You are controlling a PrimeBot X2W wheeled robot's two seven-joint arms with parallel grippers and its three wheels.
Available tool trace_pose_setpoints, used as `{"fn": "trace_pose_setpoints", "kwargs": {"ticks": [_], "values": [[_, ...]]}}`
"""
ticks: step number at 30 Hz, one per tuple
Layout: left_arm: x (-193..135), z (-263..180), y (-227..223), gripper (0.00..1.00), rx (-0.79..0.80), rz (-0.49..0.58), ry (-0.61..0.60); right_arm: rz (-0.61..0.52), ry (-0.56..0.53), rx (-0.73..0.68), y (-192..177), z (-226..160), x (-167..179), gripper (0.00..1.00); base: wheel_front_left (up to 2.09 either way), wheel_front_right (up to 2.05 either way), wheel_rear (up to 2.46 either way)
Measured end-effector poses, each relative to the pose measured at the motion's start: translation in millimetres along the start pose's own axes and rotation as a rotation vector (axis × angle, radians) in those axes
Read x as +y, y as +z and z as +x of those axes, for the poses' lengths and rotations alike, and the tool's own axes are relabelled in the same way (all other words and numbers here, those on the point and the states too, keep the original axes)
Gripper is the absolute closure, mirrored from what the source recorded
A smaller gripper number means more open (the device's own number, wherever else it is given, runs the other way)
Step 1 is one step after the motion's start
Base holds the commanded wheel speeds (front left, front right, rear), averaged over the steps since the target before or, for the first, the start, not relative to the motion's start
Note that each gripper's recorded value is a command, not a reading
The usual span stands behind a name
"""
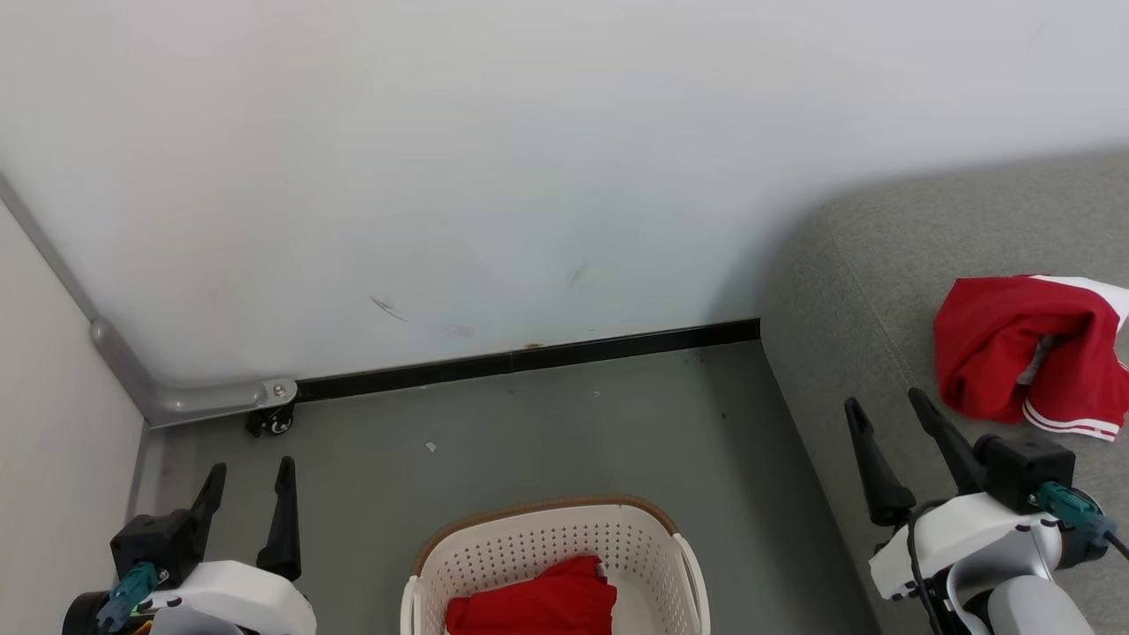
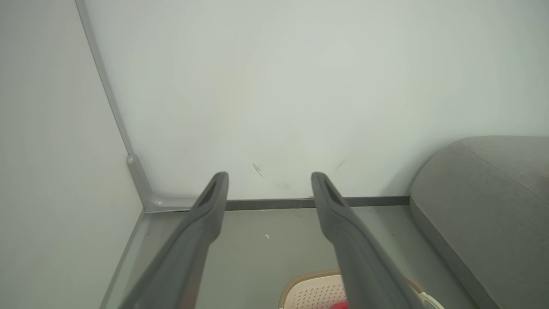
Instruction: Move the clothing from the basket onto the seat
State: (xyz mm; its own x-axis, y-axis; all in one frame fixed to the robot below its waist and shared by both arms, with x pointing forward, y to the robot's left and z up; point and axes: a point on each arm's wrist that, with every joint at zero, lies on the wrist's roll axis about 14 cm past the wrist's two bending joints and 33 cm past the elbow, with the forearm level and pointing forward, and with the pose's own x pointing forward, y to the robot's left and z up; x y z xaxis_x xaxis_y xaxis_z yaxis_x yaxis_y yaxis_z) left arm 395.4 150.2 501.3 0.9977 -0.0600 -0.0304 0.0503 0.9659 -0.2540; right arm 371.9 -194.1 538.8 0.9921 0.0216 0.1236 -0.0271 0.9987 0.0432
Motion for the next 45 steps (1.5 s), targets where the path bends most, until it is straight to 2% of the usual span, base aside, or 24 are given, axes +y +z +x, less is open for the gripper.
{"fn": "trace_pose_setpoints", "kwargs": {"ticks": [15,33,45], "values": [[9.5,-6.8,2.3,0.00,-0.007,0.002,0.024,0.014,0.032,0.016,-3.4,0.7,11.4,0.00,0.00,0.00,0.00],[6.0,-4.1,-8.3,0.00,0.038,0.030,-0.005,0.023,0.054,0.040,-9.8,7.8,19.1,0.00,0.00,0.00,0.00],[-30.2,10.1,-41.3,0.00,0.162,0.076,-0.144,0.014,0.068,0.027,-5.6,29.7,22.3,0.00,0.00,0.00,0.00]]}}
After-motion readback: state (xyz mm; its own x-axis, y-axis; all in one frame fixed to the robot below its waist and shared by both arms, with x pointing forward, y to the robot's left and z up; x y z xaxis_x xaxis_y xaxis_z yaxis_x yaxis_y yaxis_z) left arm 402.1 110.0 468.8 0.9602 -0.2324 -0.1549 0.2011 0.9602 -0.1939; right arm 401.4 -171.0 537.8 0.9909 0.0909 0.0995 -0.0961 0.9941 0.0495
